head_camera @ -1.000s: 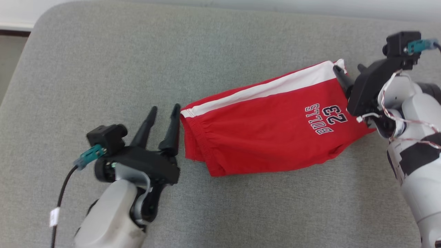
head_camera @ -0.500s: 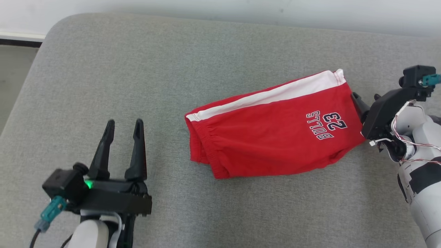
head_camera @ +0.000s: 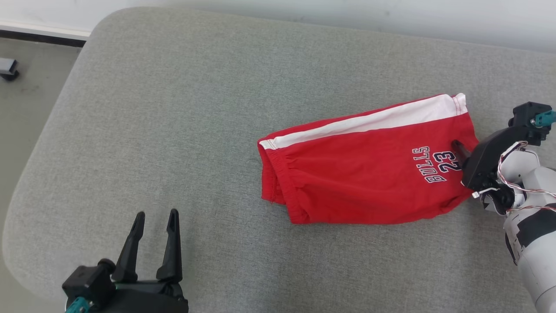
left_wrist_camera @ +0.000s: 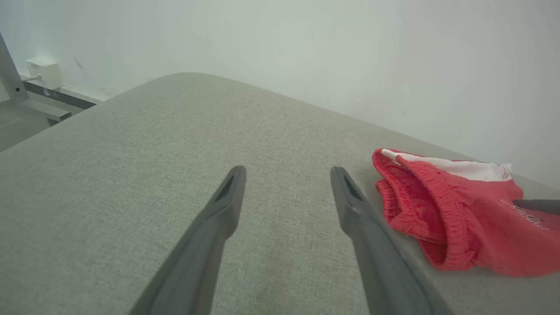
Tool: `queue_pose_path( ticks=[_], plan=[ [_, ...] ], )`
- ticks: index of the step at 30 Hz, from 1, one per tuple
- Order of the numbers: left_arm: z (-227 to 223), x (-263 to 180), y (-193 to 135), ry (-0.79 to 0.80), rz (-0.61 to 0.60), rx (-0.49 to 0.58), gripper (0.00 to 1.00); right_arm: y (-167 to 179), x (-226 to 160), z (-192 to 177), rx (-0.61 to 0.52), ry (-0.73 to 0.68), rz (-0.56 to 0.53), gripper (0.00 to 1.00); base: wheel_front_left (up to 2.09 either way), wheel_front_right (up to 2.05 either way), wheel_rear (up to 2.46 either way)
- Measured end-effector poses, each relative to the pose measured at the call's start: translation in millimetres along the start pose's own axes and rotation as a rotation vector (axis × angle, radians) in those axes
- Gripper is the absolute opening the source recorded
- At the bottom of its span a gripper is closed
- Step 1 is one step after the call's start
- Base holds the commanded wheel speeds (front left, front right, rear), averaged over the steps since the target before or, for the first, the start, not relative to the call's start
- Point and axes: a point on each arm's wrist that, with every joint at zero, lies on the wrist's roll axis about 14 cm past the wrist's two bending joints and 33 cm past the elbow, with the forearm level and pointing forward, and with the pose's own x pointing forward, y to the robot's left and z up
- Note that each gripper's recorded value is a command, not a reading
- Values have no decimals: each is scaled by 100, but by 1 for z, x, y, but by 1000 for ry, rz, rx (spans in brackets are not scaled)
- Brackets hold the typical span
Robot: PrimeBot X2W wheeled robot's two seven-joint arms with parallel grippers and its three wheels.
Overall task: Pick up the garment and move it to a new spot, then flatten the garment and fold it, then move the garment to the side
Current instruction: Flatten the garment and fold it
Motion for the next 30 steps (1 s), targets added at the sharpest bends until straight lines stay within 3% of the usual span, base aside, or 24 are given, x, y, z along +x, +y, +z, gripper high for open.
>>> queue_pose_path(
  ticks=[7, 8, 9, 10, 11, 12, 13, 23, 30],
  plan=[
    [-3, -11, 12, 13, 51, -18, 100, 9, 7, -8, -18, 53, 2, 99, 0, 0, 0],
    [-3, -12, 12, 13, 55, -18, 100, 10, 7, -9, -21, 65, 3, 79, 0, 0, 0],
    [-4, -13, 13, 15, 56, -18, 100, 11, 8, -10, -22, 76, 4, 79, 0, 0, 0],
    [-4, -13, 13, 17, 57, -18, 100, 12, 8, -10, -27, 84, 5, 47, 0, 0, 0],
    [-4, -13, 13, 17, 57, -18, 100, 14, 8, -11, -28, 86, 7, 36, 0, 0, 0],
    [-4, -14, 13, 16, 57, -19, 100, 16, 9, -11, -23, 86, 12, 15, 0, 0, 0],
    [-4, -14, 13, 16, 57, -19, 100, 18, 9, -11, -22, 86, 16, 0, 0, 0, 0],
    [-2, -8, 8, 6, 47, -25, 100, 15, 8, -6, -41, 41, 12, 0, 0, 0, 0],
    [-3, -7, -4, 4, 9, -38, 100, -20, -14, 5, -61, -30, -65, 0, 0, 0, 0]
  ],
)
